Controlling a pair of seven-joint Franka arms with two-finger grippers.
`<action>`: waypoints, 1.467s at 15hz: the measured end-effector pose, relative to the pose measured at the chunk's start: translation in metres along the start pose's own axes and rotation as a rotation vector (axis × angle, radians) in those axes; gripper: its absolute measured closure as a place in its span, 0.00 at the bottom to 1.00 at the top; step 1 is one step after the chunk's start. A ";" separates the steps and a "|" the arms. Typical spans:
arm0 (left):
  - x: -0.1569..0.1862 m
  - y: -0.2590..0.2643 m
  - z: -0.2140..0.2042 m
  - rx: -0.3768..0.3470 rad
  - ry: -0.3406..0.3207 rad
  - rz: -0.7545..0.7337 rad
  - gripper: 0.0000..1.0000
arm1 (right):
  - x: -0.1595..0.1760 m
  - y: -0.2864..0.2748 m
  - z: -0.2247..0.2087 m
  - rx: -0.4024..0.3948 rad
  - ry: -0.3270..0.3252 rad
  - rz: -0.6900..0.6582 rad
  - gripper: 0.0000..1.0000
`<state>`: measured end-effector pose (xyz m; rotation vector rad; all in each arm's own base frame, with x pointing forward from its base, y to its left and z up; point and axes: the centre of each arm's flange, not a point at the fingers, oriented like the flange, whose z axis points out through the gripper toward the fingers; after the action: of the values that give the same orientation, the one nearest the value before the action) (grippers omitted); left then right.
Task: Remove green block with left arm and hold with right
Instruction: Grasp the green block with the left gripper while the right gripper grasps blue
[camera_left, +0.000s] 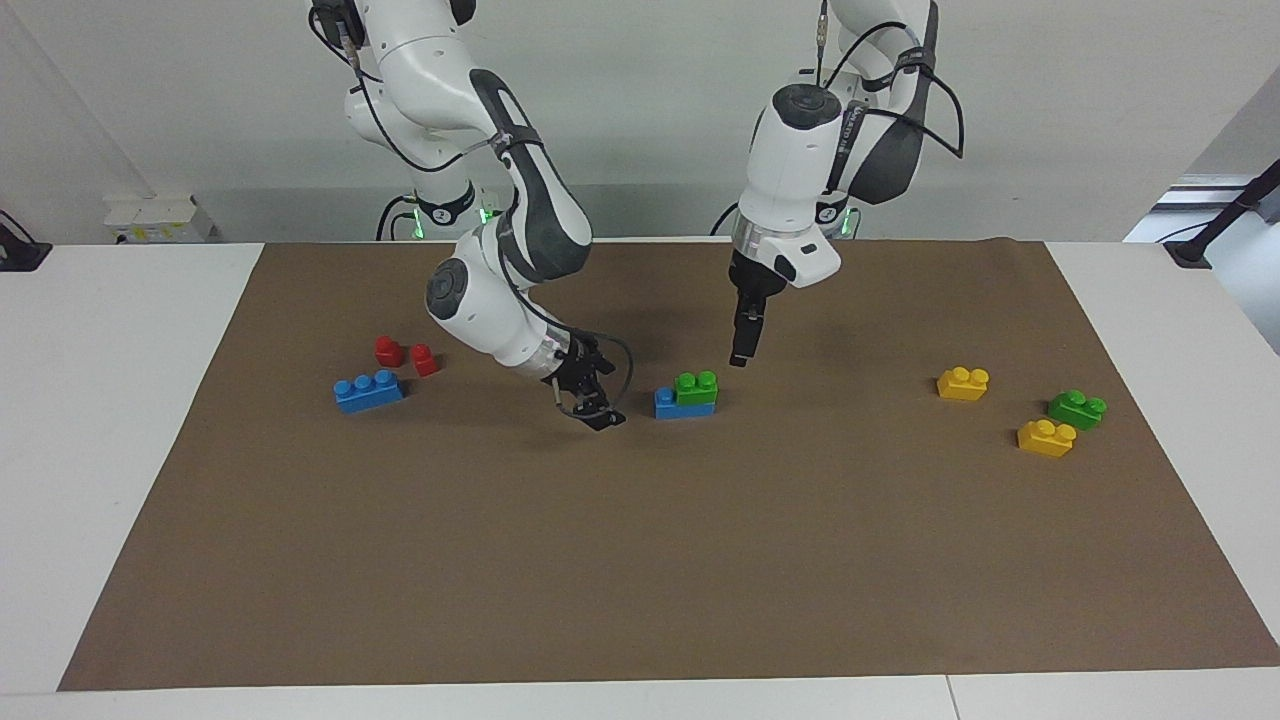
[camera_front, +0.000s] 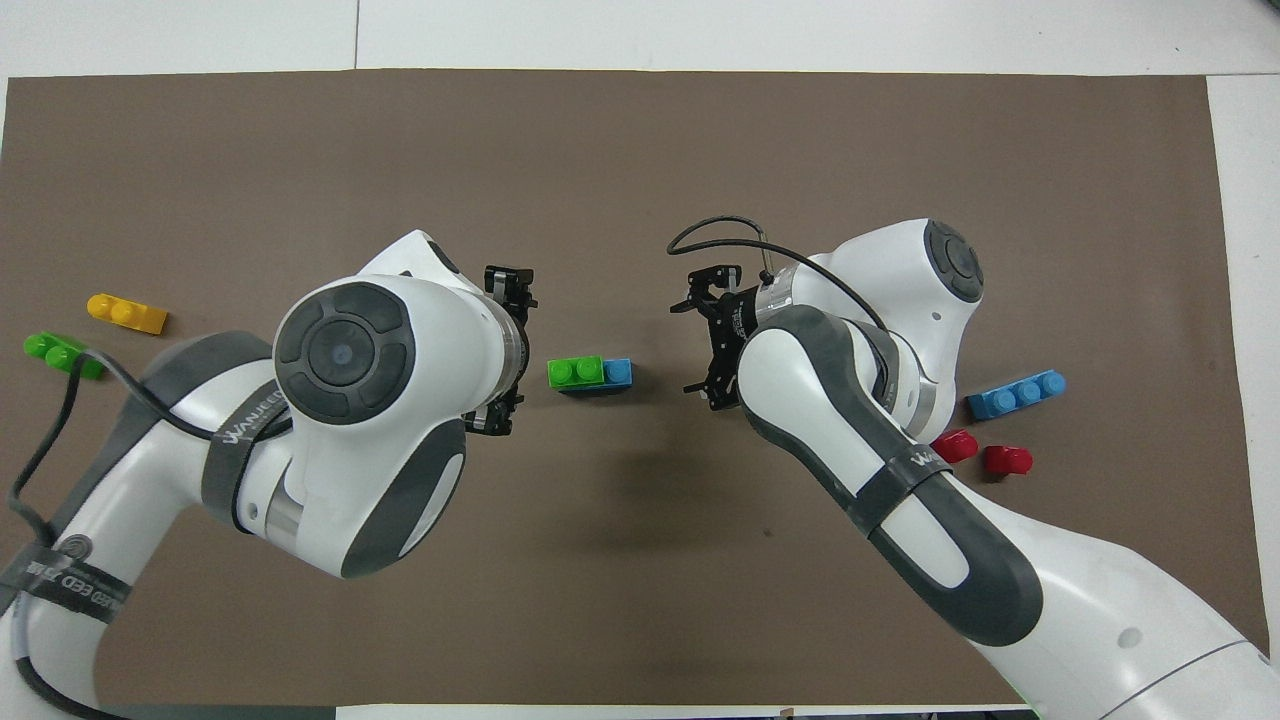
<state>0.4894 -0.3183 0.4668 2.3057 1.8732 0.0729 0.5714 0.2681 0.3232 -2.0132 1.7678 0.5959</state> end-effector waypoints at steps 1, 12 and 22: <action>-0.005 -0.004 0.009 0.002 -0.002 -0.049 0.00 | -0.003 0.000 0.006 0.012 -0.007 0.008 0.00; -0.024 -0.015 0.077 0.068 0.017 -0.326 0.00 | -0.030 0.014 0.073 0.062 0.008 0.001 0.00; -0.032 -0.022 0.119 0.092 0.049 -0.351 0.00 | -0.026 0.015 0.075 0.085 0.012 0.016 0.58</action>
<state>0.4788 -0.3568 0.3483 2.0065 2.3198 -0.0019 0.5495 0.3294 0.2753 -1.9513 1.7870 0.5058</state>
